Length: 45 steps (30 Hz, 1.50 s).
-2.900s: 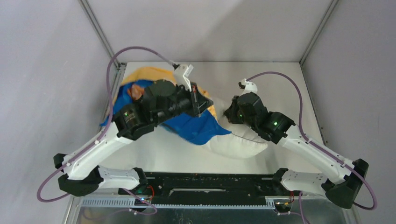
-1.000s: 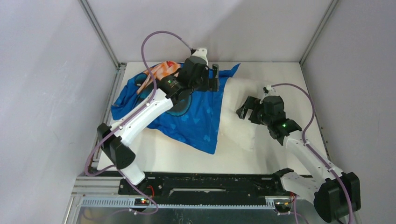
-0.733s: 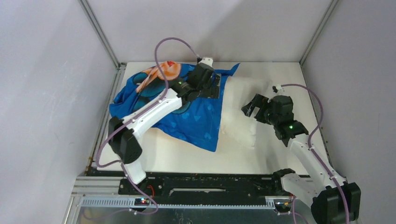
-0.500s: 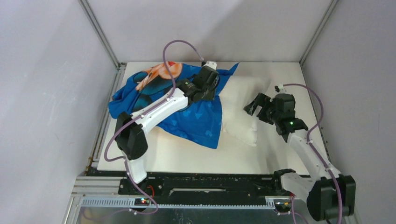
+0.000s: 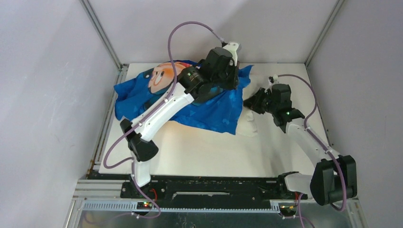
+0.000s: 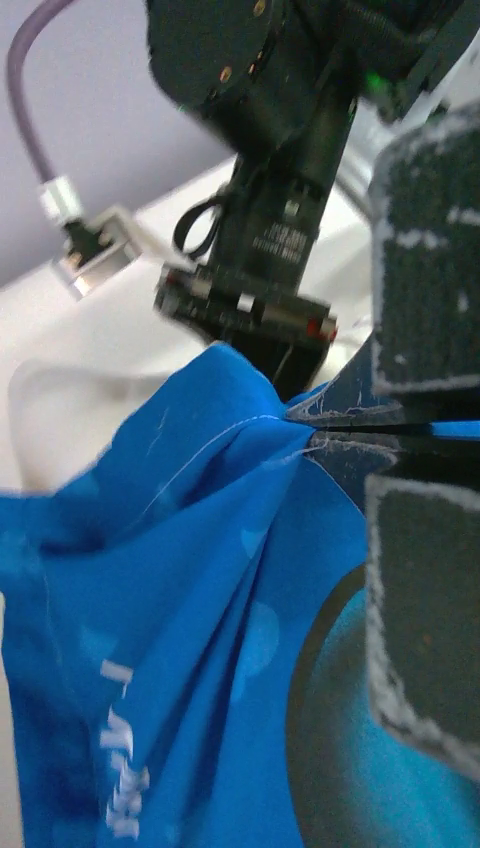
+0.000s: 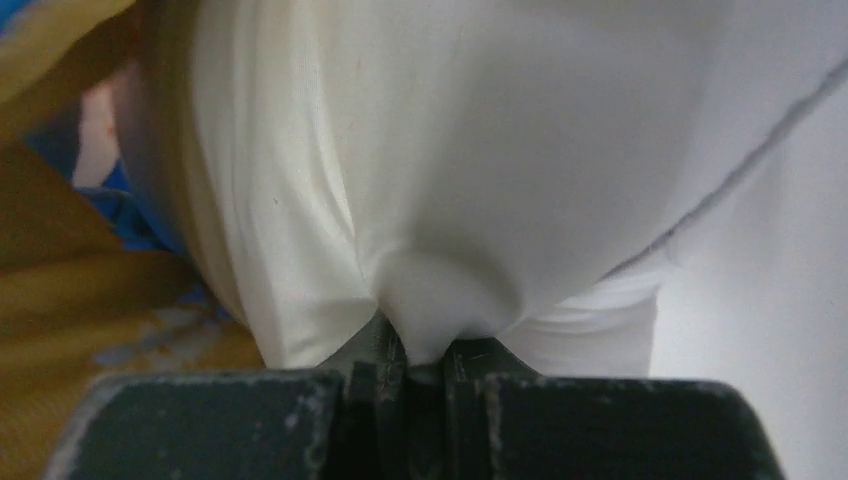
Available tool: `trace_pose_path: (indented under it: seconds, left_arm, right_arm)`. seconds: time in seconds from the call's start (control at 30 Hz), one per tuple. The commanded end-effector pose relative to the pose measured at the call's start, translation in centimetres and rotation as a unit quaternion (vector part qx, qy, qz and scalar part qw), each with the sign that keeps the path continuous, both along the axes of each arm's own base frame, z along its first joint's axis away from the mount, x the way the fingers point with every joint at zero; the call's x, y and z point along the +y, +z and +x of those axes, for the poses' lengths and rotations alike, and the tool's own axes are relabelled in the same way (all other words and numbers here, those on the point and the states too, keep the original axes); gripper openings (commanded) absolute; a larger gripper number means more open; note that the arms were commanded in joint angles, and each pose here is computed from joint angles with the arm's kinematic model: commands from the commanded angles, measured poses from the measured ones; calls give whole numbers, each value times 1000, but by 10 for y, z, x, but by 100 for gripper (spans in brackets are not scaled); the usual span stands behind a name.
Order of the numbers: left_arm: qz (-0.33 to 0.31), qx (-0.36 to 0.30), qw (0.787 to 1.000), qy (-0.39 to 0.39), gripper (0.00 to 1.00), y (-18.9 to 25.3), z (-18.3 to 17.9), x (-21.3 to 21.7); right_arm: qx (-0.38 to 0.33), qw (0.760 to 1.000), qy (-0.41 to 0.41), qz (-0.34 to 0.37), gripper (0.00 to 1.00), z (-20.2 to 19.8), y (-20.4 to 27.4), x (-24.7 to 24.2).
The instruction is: Put the pillow into the pillowcase
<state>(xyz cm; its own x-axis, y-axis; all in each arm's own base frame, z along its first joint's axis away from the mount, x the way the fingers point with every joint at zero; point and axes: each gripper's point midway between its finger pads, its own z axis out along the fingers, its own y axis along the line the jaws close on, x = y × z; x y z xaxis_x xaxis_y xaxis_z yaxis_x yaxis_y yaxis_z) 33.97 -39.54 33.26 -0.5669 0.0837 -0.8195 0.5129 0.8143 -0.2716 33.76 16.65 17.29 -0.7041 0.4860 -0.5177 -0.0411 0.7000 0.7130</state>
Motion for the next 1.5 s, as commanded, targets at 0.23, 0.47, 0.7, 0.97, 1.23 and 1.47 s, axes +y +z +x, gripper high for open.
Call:
trace_pose_path:
  seconds: [0.23,0.47,0.7,0.97,1.23,1.47]
  left_arm:
    - [-256,45,957,-127,0,116,-54,-44]
    - [-446,-41,856,-257,0,281,-127,-38]
    - [-422,-61,870,-246,0,274,-120,-31]
    - [-487,-91,816,-296,0,318,-147,-36]
    - [-505,-136,821,-229,0,346,-143,1]
    - [-383,-17,924,-8,0,177,-29,37]
  right_arm:
    - [-161,987,8,25,0,-25,142,26]
    - [-97,995,38,5,0,-13,77,65]
    - [-181,982,-9,43,0,-16,169,13]
    - [-428,899,-95,17,0,-103,402,-70]
    - [-477,879,6,4,0,-129,480,-39]
    - [-259,957,90,-91,0,-30,312,68]
